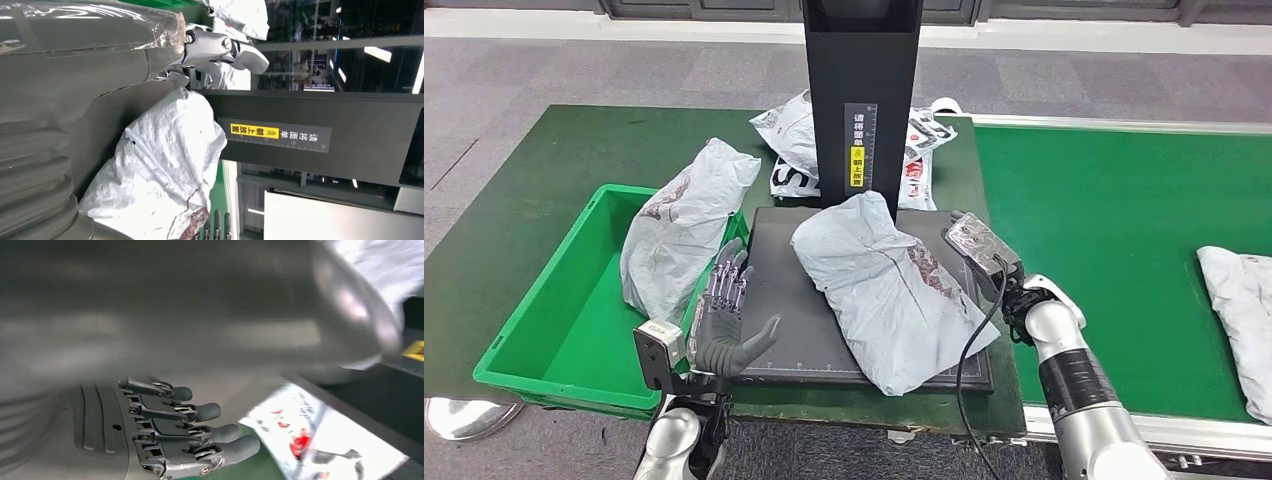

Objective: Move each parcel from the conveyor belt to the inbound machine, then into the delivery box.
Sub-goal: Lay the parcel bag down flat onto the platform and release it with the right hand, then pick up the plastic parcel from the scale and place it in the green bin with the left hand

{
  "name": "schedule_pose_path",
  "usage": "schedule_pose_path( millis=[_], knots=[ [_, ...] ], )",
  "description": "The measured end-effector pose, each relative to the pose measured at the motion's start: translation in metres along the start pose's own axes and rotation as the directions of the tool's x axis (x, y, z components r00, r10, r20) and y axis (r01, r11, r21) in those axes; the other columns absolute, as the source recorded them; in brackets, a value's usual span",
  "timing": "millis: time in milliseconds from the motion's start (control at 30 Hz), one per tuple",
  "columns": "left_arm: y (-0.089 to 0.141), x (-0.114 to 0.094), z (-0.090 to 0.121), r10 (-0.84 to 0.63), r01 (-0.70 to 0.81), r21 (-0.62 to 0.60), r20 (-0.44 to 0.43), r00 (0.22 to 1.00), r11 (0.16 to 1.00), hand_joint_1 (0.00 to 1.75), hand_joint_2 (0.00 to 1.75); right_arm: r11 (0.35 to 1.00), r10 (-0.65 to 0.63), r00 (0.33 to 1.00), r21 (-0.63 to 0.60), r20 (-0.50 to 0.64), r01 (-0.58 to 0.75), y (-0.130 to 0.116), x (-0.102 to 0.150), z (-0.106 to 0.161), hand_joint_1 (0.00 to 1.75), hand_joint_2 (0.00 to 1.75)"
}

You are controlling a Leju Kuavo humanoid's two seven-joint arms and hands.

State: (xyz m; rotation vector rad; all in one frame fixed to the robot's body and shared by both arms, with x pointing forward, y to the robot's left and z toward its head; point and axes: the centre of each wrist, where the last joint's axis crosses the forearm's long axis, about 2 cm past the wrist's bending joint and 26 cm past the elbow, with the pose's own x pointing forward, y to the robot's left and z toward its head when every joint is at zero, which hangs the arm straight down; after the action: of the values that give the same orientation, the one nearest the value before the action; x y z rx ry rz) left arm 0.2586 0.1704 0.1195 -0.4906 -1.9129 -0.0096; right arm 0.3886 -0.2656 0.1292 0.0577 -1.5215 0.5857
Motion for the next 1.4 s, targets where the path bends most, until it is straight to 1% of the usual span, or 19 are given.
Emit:
schedule_pose_path(
  millis=[100,200,267,400,533,600,667,733,800,967,1100,1267,1400],
  knots=[
    [0.001,0.0,0.006,-0.035,0.035,0.02,-0.005,0.999,0.999,0.0,1.75,0.998,-0.037,0.993,-0.044,0.109,0.042,0.003,0.01,0.003,0.0,1.75],
    [0.001,-0.001,0.013,-0.073,0.074,0.025,-0.01,0.997,0.997,0.0,1.75,0.991,-0.053,0.974,-0.106,0.222,0.078,0.003,0.032,0.014,0.0,1.75],
    [0.001,-0.002,0.015,-0.09,0.09,0.023,-0.013,0.996,0.996,0.0,1.75,0.988,-0.046,0.96,-0.131,0.276,0.085,0.004,0.044,0.022,0.0,1.75],
    [0.001,-0.002,0.016,-0.098,0.099,0.024,-0.015,0.995,0.995,0.0,1.75,0.985,-0.025,0.939,-0.153,0.343,0.082,0.005,0.058,0.035,0.0,1.75],
    [0.001,-0.002,0.016,-0.117,0.118,0.017,-0.017,0.993,0.993,0.0,1.75,0.982,-0.003,0.924,-0.175,0.382,0.076,0.006,0.064,0.042,0.0,1.75],
    [0.0,-0.002,0.016,-0.158,0.158,-0.001,-0.028,0.987,0.987,0.0,1.75,0.977,0.019,0.914,-0.202,0.405,0.069,0.008,0.066,0.049,0.0,1.75],
    [-0.003,-0.002,0.015,-0.233,0.231,-0.039,-0.048,0.971,0.972,0.0,1.75,0.971,0.047,0.902,-0.232,0.428,0.059,0.011,0.068,0.059,0.0,1.75],
    [-0.008,-0.001,0.011,-0.337,0.33,-0.097,-0.065,0.939,0.939,0.0,1.75,0.96,0.087,0.888,-0.277,0.452,0.047,0.016,0.073,0.07,0.0,1.75],
    [-0.014,0.0,0.001,-0.432,0.419,-0.154,-0.06,0.9,0.895,0.0,1.75,0.943,0.126,0.871,-0.33,0.475,0.044,0.02,0.08,0.08,0.0,1.75],
    [-0.027,0.001,-0.021,-0.546,0.525,-0.243,-0.023,0.837,0.816,0.0,1.75,0.909,0.173,0.841,-0.412,0.513,0.063,0.028,0.097,0.094,0.0,1.75],
    [-0.042,-0.006,-0.044,-0.667,0.627,-0.361,0.019,0.745,0.69,0.0,1.75,0.882,0.185,0.834,-0.463,0.52,0.093,0.039,0.106,0.103,0.0,1.75],
    [-0.069,-0.024,-0.071,-0.756,0.669,-0.536,0.085,0.649,0.515,0.0,1.75,0.871,0.136,0.84,-0.468,0.525,0.151,0.052,0.112,0.104,0.0,1.75],
    [-0.081,-0.034,-0.08,-0.778,0.662,-0.607,0.11,0.618,0.44,0.0,1.75,0.867,0.109,0.844,-0.466,0.526,0.178,0.058,0.114,0.104,0.0,1.75]
  ],
)
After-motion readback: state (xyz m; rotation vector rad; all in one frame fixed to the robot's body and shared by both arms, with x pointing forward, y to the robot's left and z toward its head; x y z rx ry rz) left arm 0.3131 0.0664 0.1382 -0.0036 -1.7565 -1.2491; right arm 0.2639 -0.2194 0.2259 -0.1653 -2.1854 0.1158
